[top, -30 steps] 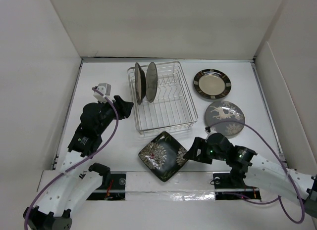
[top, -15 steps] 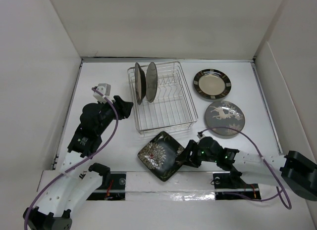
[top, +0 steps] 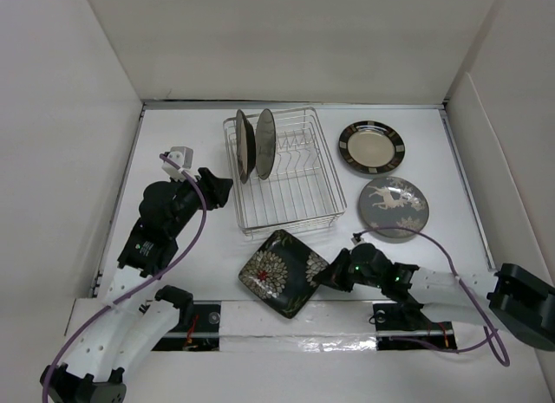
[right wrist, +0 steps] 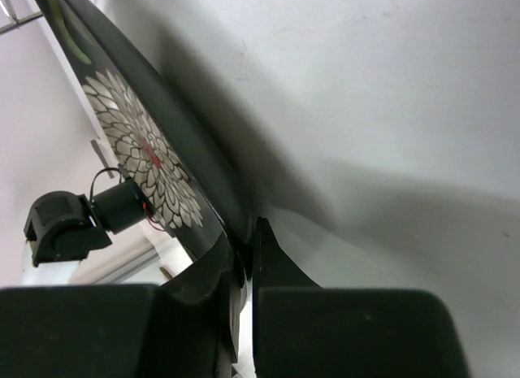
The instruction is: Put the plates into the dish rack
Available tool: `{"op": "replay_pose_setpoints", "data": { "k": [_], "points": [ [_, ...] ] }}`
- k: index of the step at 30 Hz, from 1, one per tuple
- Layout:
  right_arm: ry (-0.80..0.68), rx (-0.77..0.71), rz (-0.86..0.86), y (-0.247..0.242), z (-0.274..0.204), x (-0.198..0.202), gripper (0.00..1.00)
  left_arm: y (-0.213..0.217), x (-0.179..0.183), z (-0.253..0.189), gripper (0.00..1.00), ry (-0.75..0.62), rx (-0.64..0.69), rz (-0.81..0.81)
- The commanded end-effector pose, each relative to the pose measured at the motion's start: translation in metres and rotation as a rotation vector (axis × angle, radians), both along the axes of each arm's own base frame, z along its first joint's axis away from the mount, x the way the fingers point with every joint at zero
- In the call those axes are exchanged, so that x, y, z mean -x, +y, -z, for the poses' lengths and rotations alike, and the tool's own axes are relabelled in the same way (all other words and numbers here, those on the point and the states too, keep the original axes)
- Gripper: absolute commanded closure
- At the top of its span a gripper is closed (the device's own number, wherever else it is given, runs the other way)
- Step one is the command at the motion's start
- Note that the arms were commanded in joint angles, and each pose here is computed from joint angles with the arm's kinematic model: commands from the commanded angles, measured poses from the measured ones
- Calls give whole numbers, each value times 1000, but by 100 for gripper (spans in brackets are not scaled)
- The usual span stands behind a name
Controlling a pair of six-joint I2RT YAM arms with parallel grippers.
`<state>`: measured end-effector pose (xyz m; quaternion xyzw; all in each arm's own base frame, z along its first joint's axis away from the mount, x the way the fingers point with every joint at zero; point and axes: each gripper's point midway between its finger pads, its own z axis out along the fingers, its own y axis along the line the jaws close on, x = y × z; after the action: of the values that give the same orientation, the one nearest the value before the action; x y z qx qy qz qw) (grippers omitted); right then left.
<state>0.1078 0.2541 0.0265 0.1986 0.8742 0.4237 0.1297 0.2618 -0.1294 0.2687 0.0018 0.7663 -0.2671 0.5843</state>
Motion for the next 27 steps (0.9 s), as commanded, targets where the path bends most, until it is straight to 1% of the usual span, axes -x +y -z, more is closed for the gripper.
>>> {"op": "replay_pose_setpoints", "data": {
  "k": [1,4,5,6,7,8,9,11,12,13,14,15,16,19,20,22,25,27],
  "points": [
    [-2,164,25,-30,35,5,100,-1,1,-16,53,-55,10,5],
    [-22,166,-26,-28,28,9,100,1,1,-16,53,-58,12,-2],
    [-12,176,-70,-28,27,17,100,1,0,-16,53,-57,9,-5],
    [-53,151,-124,-18,12,16,100,1,0,-16,53,-55,10,-5],
    [-37,178,-186,-20,11,27,100,1,0,-16,53,-57,10,-4],
    [-55,178,-221,-16,3,28,100,1,1,-17,53,-58,10,-4],
    [-134,157,-301,-2,-23,28,100,2,0,-17,53,-61,8,-9],
    [-180,167,-376,3,-46,34,100,5,-1,-20,53,-67,2,-25],
    [-239,166,-422,8,-60,34,100,9,-3,-22,53,-71,-6,-50],
    [-305,118,-461,22,-92,37,100,12,-3,-22,53,-69,-10,-65],
    [-340,102,-486,26,-106,39,100,16,-3,-23,54,-71,-16,-86],
    [-390,89,-514,29,-119,40,100,27,-5,-26,54,-81,-21,-145],
    [-438,49,-526,37,-143,40,100,30,-5,-28,54,-88,-17,-164],
    [-531,-49,-548,50,-181,40,100,40,-5,-34,54,-106,-14,-217],
    [-586,-123,-548,57,-205,41,100,41,-5,-35,54,-106,-15,-221],
    [-666,-166,-546,60,-229,38,100,43,-4,-34,54,-107,-13,-234],
    [-819,-210,-491,63,-283,25,100,46,-7,-31,54,-96,-17,-257],
    [-929,-215,-381,57,-320,0,100,45,-8,-28,55,-80,-21,-251]
  ]
}}
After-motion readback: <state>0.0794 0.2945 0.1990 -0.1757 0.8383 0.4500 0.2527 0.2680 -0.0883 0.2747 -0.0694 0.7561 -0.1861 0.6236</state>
